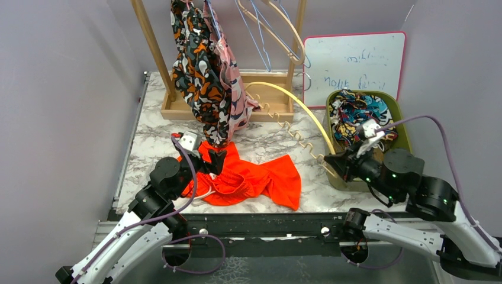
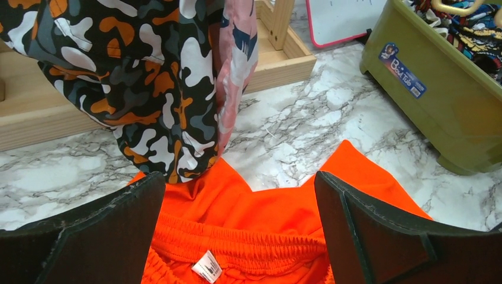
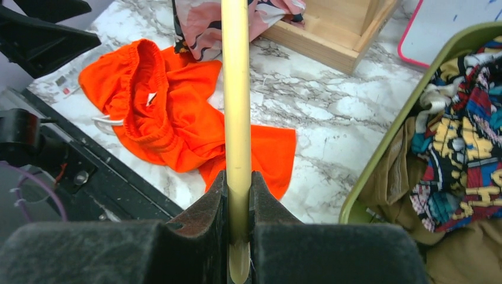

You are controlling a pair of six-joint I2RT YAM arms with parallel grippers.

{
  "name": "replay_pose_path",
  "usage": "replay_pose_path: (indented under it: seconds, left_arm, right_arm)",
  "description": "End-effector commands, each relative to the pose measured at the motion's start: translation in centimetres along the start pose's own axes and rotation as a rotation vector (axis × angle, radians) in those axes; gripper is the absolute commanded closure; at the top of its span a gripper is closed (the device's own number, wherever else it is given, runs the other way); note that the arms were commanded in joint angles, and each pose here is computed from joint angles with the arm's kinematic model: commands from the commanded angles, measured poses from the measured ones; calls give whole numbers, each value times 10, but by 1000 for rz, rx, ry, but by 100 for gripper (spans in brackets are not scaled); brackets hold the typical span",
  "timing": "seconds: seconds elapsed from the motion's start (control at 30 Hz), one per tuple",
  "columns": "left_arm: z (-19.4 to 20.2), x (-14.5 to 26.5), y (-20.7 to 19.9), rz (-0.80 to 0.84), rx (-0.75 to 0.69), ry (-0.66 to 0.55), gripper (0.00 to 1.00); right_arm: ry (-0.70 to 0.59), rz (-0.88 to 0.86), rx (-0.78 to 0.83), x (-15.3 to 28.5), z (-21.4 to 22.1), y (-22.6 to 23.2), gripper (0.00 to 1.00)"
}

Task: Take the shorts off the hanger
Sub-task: Place the hanger on the clothes rod.

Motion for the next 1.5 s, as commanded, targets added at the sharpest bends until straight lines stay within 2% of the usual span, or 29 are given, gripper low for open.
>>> replay_pose_path:
  seconds: [0.0, 0.27, 0.47, 0.83, 0.97, 1.1, 1.27, 1.47]
  left_arm:
    - [-15, 5, 5, -48, 16, -52, 1]
    - [-13, 4, 7, -66, 16, -50, 1]
    - [-12, 4, 8, -68, 15, -43, 1]
    - [-12, 4, 8, -70, 18, -45, 1]
    - [-13, 4, 8, -74, 22, -48, 1]
    - [-12, 4, 8, -75, 23, -48, 1]
    - [-14, 5, 9, -78, 25, -54, 1]
    - [-14, 6, 9, -78, 28, -60, 1]
  right_arm:
    - [-87, 32, 81, -33, -32, 6, 99]
    - [-100, 208, 191, -89, -53, 1, 99]
    - [-191, 311, 198, -114, -84, -1, 99]
    - [-173, 399, 114, -168, -113, 13, 99]
    - [-184, 443, 141, -189, -122, 17, 99]
    - [-212, 437, 169, -210, -141, 25, 99]
    - [-185, 385, 184, -238, -150, 37, 99]
    - [-148, 310, 165, -256, -166, 27, 99]
Point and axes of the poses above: each gripper's point midway between its finger pads, its own x axis back along the fingers, its own y axis along the line the jaws close on, z = x × y, the point moved 4 cm from there along x, back along the fingers, and after that the axes turned 13 degrees about x, right-handed, at the moved point
